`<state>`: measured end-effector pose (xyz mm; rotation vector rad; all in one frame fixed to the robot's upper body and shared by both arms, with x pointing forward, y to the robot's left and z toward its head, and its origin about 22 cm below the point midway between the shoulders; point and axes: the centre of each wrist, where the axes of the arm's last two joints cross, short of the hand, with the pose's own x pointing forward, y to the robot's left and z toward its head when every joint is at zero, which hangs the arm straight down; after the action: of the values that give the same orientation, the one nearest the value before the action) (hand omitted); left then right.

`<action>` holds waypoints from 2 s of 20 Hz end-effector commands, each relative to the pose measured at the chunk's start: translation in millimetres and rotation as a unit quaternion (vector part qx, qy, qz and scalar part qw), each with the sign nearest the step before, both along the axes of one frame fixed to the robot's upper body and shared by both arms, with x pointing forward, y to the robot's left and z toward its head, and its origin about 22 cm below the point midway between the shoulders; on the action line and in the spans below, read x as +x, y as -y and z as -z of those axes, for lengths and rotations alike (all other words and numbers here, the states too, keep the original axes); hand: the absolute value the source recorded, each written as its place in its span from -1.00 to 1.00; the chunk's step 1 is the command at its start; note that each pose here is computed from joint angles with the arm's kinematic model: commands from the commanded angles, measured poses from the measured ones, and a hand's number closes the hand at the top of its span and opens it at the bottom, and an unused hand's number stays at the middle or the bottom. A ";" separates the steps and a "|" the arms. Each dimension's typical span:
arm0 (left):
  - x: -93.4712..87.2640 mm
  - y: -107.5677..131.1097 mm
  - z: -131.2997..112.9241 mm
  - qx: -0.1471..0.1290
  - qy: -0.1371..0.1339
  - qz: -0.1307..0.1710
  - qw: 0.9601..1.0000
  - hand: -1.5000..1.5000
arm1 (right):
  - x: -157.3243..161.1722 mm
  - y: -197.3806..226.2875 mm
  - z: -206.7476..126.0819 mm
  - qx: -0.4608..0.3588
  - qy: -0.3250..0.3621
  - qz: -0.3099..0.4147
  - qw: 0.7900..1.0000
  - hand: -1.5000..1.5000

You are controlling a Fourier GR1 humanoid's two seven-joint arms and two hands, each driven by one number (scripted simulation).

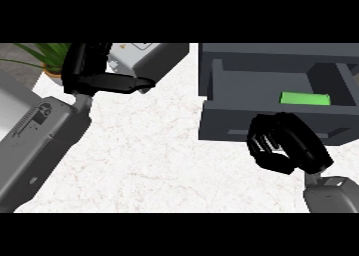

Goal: Pick up the cup, place it into the drawer and close the drawer

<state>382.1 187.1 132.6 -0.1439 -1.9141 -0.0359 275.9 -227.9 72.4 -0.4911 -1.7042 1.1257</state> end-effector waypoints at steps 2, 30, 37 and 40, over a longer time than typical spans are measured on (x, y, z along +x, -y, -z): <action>-17.6 -44.1 8.2 -0.001 0.003 -0.014 1.000 -1.00 | 18.1 -16.3 39.1 -0.101 0.014 -0.016 0.995 1.00; -55.9 -92.7 45.4 -0.013 -0.013 0.031 0.999 -1.00 | 160.2 36.9 24.7 -0.061 -0.058 0.061 0.995 1.00; -54.4 -90.1 32.6 -0.018 -0.003 0.049 0.999 -1.00 | 160.4 48.8 21.1 -0.023 -0.050 0.067 0.996 1.00; -54.6 -75.1 45.4 -0.032 -0.013 0.051 0.998 -1.00 | 160.3 58.9 16.5 -0.010 -0.041 0.064 0.997 1.00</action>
<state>327.9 271.2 92.2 -0.2597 -1.8935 -0.0466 417.4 -250.7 9.2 -0.3486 -1.6023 1.1999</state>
